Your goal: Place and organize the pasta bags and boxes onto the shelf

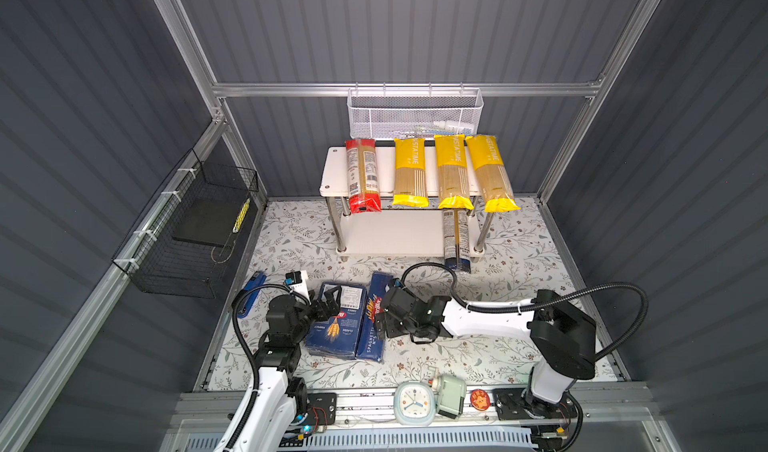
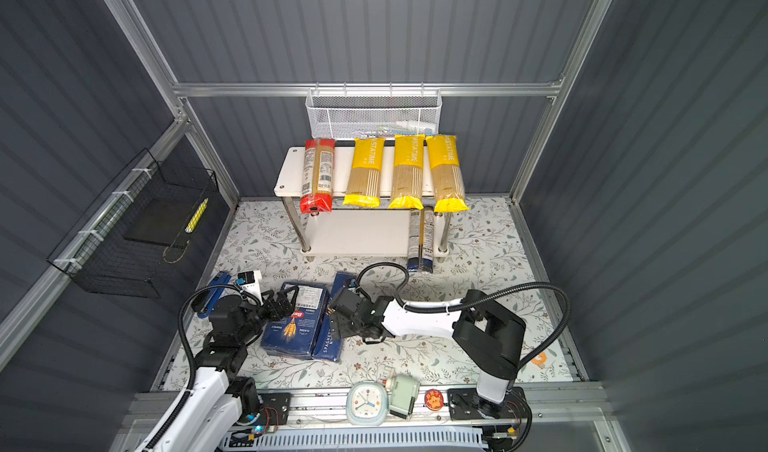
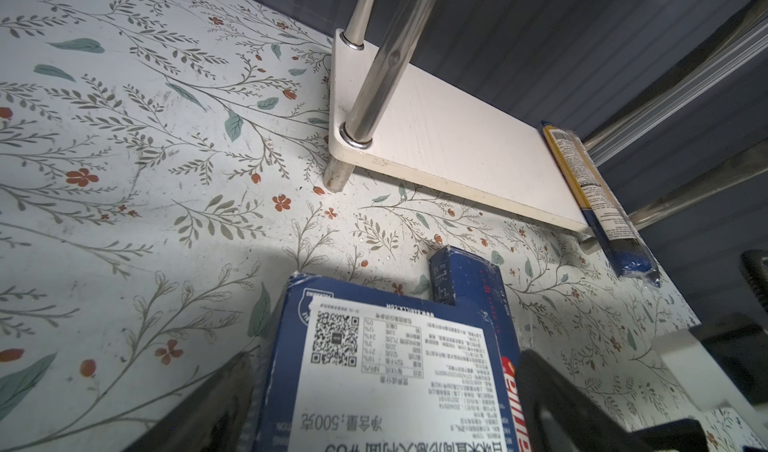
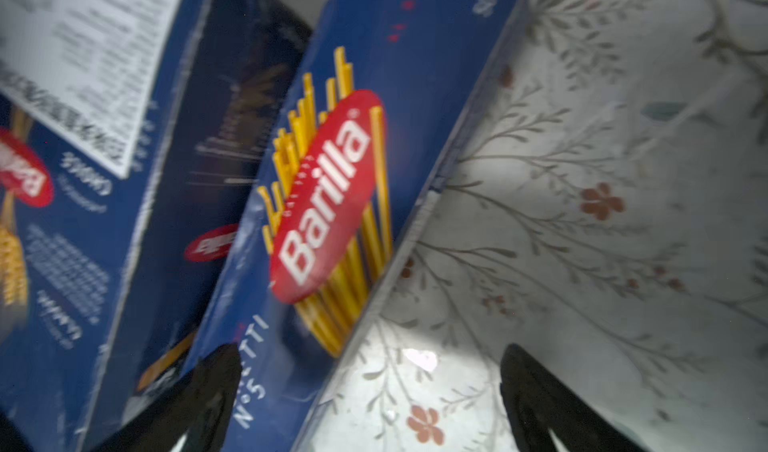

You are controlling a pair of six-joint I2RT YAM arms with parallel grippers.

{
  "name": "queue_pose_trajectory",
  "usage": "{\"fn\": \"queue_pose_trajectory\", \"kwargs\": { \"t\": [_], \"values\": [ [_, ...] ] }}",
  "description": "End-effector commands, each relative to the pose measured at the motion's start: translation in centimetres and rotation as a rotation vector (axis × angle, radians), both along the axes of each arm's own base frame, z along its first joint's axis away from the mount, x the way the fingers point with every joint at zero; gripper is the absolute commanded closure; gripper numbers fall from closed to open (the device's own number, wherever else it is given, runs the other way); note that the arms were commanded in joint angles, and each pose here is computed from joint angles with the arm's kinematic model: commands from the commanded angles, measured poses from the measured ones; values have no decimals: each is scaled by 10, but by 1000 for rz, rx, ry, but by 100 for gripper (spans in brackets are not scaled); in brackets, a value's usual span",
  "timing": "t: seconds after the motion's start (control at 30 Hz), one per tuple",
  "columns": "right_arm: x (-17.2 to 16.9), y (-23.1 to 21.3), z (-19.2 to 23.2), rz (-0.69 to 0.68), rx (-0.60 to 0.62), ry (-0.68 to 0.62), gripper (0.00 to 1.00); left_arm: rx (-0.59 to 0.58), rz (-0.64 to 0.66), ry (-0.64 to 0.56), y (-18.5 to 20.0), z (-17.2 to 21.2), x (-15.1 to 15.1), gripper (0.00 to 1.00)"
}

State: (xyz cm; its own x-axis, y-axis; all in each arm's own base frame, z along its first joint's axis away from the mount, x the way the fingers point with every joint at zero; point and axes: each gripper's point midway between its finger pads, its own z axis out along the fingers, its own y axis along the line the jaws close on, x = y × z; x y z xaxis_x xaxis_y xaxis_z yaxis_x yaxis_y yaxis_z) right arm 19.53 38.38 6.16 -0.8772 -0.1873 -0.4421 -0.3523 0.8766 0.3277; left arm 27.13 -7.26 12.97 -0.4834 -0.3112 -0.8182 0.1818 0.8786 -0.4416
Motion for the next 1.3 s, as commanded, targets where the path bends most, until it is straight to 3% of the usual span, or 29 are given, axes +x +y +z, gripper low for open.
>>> {"fn": "queue_pose_trajectory", "kwargs": {
  "t": [0.0,0.37,0.93,1.27],
  "values": [
    [3,10,-7,-21,-28,9,1,-3,-7,-17,0,1,-1,1],
    [6,-12,-39,-24,-264,29,1,-2,-8,-17,0,1,0,1],
    [10,-73,-44,-87,-360,55,1,-3,-9,-15,-1,1,-1,1],
    [17,-101,-13,-124,-354,8,1,-3,-9,-16,-1,1,0,1]
  ]
}}
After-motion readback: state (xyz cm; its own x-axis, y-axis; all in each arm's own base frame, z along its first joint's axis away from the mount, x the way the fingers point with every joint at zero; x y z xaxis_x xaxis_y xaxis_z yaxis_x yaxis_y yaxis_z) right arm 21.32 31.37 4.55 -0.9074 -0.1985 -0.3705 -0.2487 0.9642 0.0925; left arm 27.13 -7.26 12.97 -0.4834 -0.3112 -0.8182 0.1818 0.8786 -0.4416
